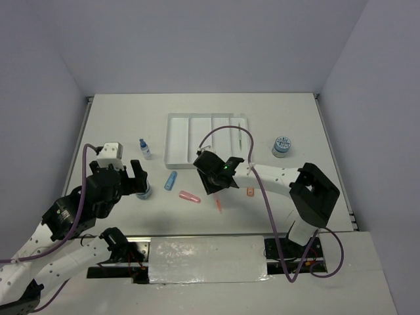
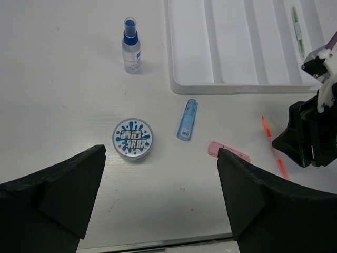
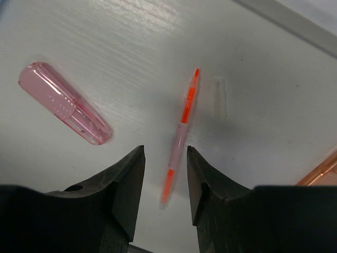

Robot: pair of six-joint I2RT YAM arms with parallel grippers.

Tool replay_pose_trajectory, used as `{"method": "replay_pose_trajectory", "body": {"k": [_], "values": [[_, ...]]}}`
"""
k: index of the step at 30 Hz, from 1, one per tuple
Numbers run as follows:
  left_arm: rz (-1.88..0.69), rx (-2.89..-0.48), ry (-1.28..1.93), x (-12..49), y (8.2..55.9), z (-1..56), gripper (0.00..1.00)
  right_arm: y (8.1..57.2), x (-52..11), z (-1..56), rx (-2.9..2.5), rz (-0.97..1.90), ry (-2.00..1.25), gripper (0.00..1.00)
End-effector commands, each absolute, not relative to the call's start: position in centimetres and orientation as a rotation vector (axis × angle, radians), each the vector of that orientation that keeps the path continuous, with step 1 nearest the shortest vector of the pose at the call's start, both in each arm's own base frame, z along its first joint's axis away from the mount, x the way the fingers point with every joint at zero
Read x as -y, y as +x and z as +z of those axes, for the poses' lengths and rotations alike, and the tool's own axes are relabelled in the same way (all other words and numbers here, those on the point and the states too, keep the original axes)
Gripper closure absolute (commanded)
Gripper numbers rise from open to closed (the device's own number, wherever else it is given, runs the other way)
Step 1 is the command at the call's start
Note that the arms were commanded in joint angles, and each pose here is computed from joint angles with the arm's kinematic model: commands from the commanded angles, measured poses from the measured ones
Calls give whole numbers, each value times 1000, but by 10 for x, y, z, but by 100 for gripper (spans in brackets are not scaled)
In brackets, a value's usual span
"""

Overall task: Sort the stationery into containers
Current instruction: Pick up the pen from the center of the board.

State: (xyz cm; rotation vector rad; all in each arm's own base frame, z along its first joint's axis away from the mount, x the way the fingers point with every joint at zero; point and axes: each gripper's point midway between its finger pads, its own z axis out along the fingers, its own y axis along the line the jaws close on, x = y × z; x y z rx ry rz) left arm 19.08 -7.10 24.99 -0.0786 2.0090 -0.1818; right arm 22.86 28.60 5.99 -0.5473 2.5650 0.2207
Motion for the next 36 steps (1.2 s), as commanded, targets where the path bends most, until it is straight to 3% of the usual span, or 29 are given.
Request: {"method": "replay_pose_trajectory", "body": {"k": [1,17,24,25,30,36], "values": [[-187,-1994,-85,74,196,254,1,232,-292,59,-2540,207,-477,55],[-211,-2011,-32,84,197,251,1,213,-279,6,-2661,154,-496,58],[-212,-2002,-44,82,196,253,1,184,-275,-16,-2733,183,-501,91],[-208,-2005,-47,82,196,253,1,173,-275,-19,-2739,183,-530,100],[-213,-2002,-136,79,199,261,1,163,-284,13,-2664,314,-510,100],[-454,-2082,-244,148,225,250,1,178,-249,98,-2486,286,-374,100]]}}
